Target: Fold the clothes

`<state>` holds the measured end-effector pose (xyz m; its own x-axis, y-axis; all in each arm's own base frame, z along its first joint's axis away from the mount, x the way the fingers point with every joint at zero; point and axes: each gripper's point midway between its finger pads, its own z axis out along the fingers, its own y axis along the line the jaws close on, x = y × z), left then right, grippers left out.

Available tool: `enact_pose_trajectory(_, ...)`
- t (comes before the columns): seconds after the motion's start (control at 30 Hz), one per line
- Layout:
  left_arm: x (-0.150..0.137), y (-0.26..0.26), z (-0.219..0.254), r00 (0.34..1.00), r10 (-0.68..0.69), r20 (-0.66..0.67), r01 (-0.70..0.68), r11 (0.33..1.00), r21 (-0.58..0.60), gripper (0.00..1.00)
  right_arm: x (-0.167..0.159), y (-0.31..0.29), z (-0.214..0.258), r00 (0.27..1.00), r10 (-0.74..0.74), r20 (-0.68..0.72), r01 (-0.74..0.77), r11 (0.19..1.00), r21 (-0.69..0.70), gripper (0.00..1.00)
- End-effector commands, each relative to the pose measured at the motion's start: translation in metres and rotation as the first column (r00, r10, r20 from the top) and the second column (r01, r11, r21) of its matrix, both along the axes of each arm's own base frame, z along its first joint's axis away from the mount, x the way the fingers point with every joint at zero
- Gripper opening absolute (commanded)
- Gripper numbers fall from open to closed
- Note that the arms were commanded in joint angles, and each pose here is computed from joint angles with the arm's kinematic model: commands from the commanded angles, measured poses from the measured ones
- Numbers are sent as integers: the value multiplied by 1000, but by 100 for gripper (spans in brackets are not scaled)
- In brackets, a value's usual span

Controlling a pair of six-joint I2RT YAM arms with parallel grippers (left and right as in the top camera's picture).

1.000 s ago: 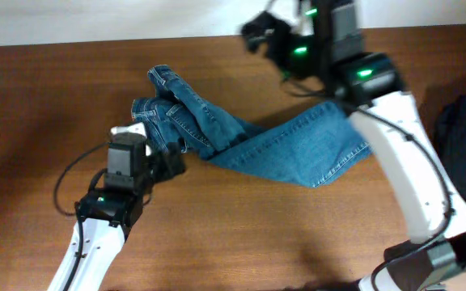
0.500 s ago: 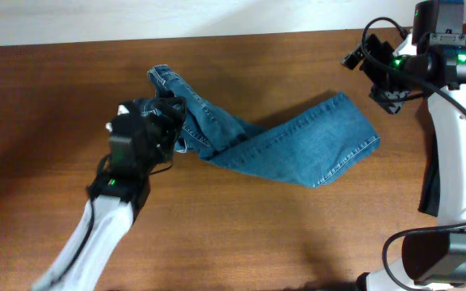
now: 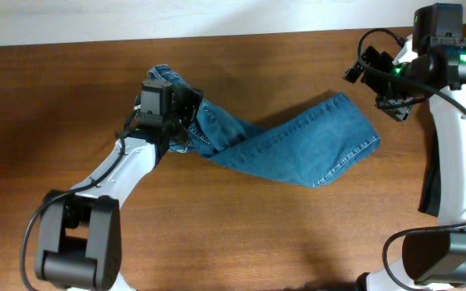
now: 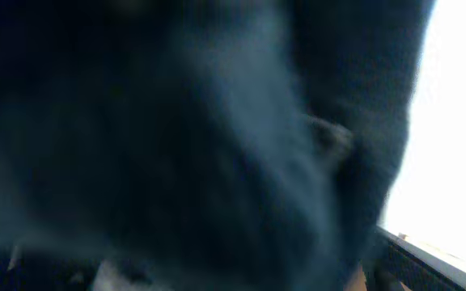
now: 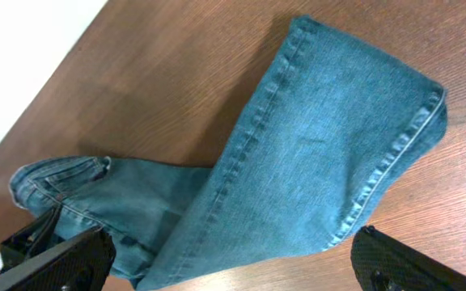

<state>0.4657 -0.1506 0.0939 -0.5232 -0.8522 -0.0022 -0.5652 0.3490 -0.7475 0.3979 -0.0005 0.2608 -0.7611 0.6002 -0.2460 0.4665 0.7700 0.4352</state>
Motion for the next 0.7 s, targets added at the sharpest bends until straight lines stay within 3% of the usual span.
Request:
enact_pose_trajectory(0.0, 0, -3, -13, 999, -27, -24, 27, 999, 16, 98, -3, -8, 7, 1000, 13, 19, -12, 999, -43, 99)
enact_pose_trajectory(0.07, 0, -4, -13, 998, -64, -8, 64, 997, 40, 64, -4, -8, 6, 1000, 21, 17, -20, 999, -51, 99)
enact_pose_trajectory(0.13, -3, -11, -11, 994, -105, -5, 106, 994, 23, 45, -4, -12, 6, 1000, 11, 14, -10, 998, -69, 99)
enact_pose_trajectory(0.2, -7, -21, -8, 985, -172, 5, 172, 985, -5, 17, -5, -16, 4, 1000, 1, 8, 0, 996, -90, 99)
enact_pose_trajectory(0.27, -10, -28, -4, 976, -217, 16, 218, 976, -26, 1, -6, -20, 3, 1000, -10, 1, 10, 994, -112, 99)
enact_pose_trajectory(0.4, -13, -45, 21, 925, -363, 113, 367, 930, -19, 1, -11, -39, 0, 998, -61, -24, 55, 976, -212, 99)
enact_pose_trajectory(0.5, -12, -50, 65, 845, -469, 258, 462, 882, 90, 1, -15, -44, -2, 996, -75, -43, 63, 969, -237, 99)
enact_pose_trajectory(0.57, -16, -44, 88, 826, -486, 286, 457, 874, 165, 1, -17, -41, -3, 996, -67, -52, 54, 973, -222, 99)
enact_pose_trajectory(0.67, -28, -22, 105, 848, -464, 256, 395, 876, 278, 1, -21, -37, -7, 995, -68, -76, 51, 978, -200, 99)
